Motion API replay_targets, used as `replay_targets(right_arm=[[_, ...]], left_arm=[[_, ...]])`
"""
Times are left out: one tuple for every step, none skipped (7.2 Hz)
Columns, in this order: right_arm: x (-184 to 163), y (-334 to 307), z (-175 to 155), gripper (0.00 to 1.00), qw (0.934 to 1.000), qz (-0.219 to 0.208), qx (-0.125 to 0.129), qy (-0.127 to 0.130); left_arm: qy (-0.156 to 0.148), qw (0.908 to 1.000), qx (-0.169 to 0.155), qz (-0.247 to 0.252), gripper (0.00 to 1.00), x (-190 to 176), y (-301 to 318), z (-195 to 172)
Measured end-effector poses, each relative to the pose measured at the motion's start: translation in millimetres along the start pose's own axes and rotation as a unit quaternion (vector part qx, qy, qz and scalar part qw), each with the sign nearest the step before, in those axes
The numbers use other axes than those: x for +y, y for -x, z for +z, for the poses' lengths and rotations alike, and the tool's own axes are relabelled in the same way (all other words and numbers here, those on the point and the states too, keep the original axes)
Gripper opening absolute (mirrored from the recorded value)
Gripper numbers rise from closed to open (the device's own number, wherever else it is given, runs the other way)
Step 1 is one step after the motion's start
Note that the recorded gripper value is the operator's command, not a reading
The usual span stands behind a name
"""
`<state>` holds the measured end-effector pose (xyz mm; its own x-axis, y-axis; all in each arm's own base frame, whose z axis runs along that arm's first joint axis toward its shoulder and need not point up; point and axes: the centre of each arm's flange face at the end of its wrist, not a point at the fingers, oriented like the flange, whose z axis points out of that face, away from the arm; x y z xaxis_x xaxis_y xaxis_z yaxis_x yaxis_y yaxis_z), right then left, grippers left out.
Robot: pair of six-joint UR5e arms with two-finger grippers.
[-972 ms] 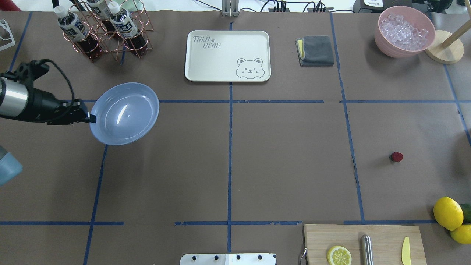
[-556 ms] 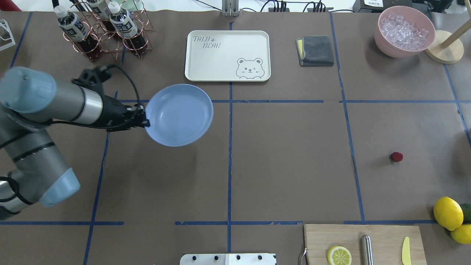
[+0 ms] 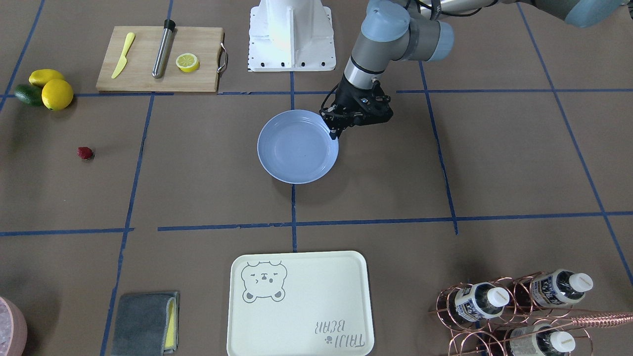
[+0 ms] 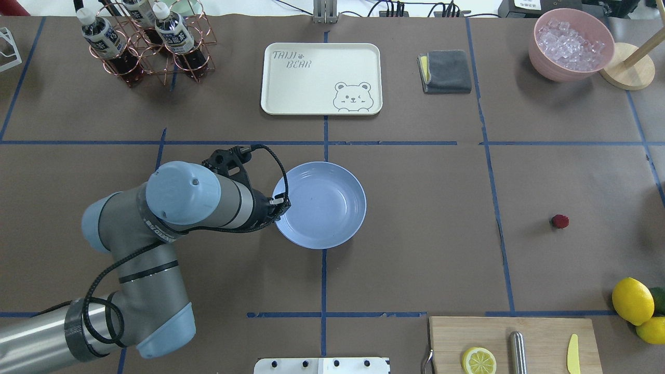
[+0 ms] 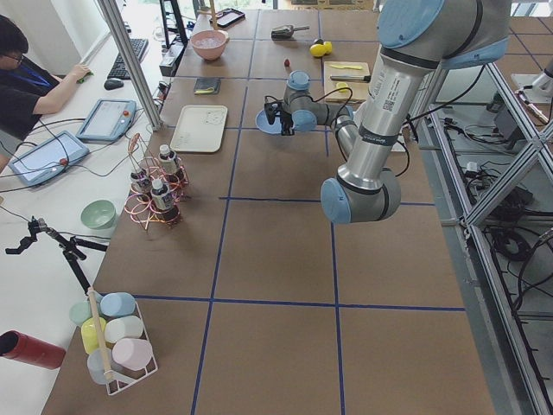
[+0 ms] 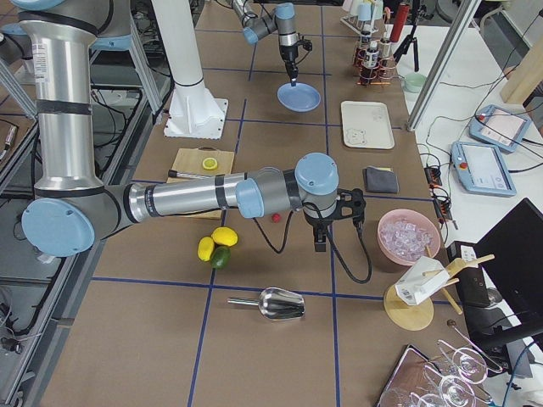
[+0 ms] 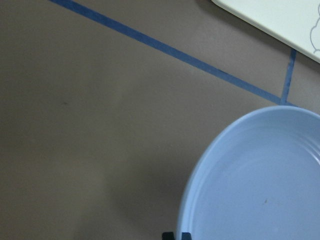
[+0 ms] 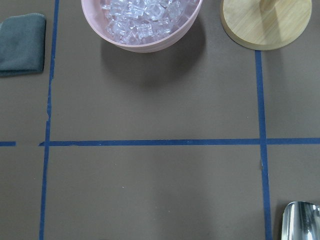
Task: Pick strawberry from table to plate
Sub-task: 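Lift the blue plate with the left gripper and carry it to table center, then release the plate and withdraw the left gripper while the right gripper reaches toward the strawberry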
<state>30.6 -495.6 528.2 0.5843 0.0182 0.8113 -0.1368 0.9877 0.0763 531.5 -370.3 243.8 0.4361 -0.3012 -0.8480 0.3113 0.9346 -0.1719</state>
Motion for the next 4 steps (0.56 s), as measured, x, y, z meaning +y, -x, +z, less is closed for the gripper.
replay_targets(right_arm=[[0.5,5.8,0.9,1.00,1.0000,0.002,-0.001,0.001],[0.9,9.4,1.4,1.00,1.0000,0.001,-0.002,0.002],[1.5,14.5,2.9,1.00,1.0000,0.002,-0.002,0.003],[2.6,24.3,5.7,1.00,1.0000,0.005,-0.003,0.006]], left_arm=[[0.000,1.0000,-0.002,0.002,0.00,9.6,-0.1,9.4],[0.001,1.0000,-0.001,0.003,0.82,13.9,0.3,14.9],[0.002,1.0000,0.000,0.004,1.00,15.6,0.9,17.0],[0.002,1.0000,0.001,0.005,1.00,15.2,2.4,16.2]])
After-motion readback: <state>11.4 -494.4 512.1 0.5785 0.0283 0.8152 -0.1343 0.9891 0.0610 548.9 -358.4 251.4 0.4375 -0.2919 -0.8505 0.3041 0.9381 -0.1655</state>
